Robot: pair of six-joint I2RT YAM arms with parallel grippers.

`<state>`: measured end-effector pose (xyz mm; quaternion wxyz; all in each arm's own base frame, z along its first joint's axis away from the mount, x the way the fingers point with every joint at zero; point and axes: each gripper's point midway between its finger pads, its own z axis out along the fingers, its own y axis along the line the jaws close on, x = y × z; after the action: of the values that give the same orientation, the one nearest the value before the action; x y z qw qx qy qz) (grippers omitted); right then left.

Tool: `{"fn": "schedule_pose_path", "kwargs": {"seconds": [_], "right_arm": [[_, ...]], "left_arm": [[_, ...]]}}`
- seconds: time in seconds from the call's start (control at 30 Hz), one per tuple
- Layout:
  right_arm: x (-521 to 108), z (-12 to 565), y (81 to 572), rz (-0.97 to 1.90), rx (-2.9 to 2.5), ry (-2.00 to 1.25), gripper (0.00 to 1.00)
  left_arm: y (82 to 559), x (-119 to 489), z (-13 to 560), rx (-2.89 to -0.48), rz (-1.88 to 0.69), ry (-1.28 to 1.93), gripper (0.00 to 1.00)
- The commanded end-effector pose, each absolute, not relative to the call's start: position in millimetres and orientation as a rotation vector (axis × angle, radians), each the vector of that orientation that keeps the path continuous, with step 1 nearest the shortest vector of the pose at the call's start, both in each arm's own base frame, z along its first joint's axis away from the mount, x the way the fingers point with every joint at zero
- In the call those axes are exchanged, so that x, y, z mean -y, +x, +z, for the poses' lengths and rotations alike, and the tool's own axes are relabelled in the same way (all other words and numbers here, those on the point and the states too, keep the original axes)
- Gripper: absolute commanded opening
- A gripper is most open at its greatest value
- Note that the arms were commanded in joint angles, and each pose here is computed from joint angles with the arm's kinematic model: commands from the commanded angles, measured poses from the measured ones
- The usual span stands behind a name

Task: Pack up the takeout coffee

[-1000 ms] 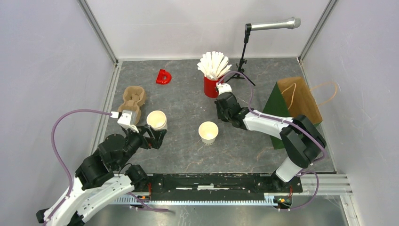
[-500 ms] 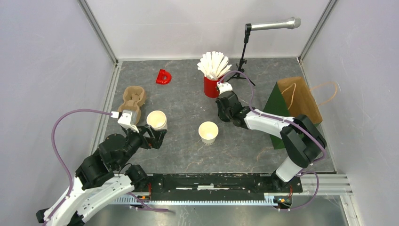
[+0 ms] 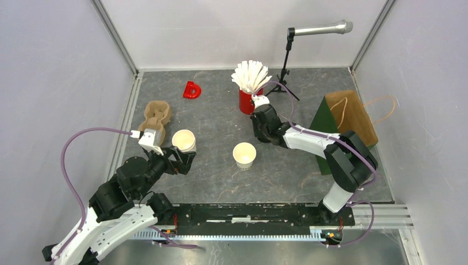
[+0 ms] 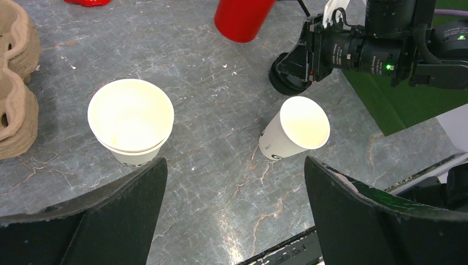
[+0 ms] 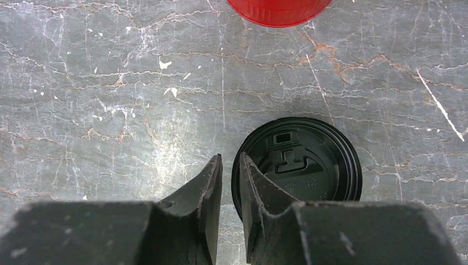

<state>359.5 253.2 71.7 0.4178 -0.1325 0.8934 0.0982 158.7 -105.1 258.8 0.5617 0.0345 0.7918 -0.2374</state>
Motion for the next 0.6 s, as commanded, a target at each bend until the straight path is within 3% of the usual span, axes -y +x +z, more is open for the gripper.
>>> {"fn": "schedule_pose_path", "kwargs": {"seconds": [0.0,0.57], "right_arm": [[-260.0,83.7,372.9,0.249,-2.208,-0.322,0.24],[-253.6,76.9,373.3,0.198,-2.228,-0.324,0.17]], "left_arm": [[161.8,108.0,260.8,-1.861,-0.568,0.058,1.0],[161.7,108.2,260.4,-1.863,-0.567,0.063,1.0]]}}
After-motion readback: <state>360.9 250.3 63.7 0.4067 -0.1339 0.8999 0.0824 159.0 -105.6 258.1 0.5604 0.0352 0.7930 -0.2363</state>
